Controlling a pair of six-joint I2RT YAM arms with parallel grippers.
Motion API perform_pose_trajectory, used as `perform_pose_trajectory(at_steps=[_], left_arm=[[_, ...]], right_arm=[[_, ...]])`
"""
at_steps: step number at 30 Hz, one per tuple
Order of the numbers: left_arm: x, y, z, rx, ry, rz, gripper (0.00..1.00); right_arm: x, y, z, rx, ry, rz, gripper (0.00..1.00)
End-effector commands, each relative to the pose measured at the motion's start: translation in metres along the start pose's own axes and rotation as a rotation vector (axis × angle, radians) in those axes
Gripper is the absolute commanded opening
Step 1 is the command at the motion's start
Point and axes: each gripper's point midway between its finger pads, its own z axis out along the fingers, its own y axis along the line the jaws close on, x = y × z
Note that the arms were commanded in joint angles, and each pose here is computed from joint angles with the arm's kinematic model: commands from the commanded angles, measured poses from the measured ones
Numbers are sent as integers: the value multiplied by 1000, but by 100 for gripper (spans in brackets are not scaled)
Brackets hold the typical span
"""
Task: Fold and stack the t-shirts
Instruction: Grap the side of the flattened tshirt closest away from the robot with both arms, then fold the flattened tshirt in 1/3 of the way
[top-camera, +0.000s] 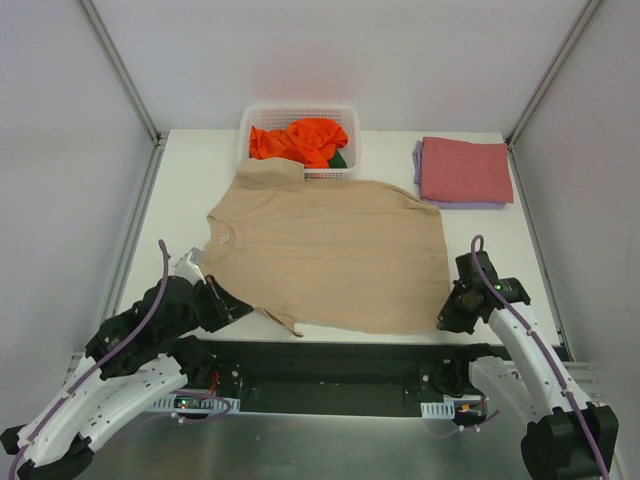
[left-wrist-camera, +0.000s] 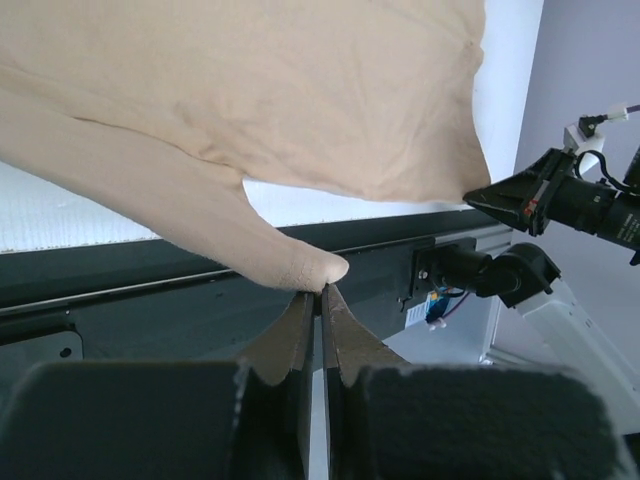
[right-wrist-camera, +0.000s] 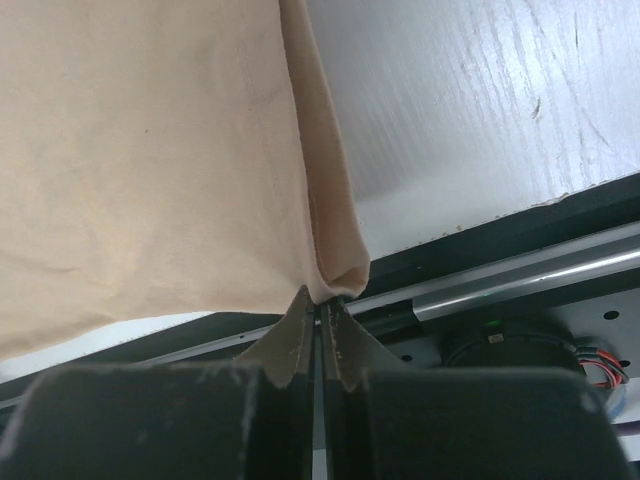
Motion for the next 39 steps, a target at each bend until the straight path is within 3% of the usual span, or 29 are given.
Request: perform_pose_trajectory(at_steps=[1,6,16,24,32,39], left_arm=[[-11,-10,6,46,-55,32,0],[-27,-26,10,32,-88,99,0],[0,-23,-26,98,18,42,0],[4,-23,-37,102,45,64,0],[-27,-33,2,104,-100,155,0],[-75,-28,30,-89,-281,228,0]], right_arm=[[0,1,-8,-1,17,-46,0],[-4,3,-16,4,24,-92,0],[13,-7,-23,31,115,-160,0],[11,-5,-22,13,99,-162,0],[-12,8,-23,-13,15,-172,0],[-40,28,-26,-12,1,-224,0]])
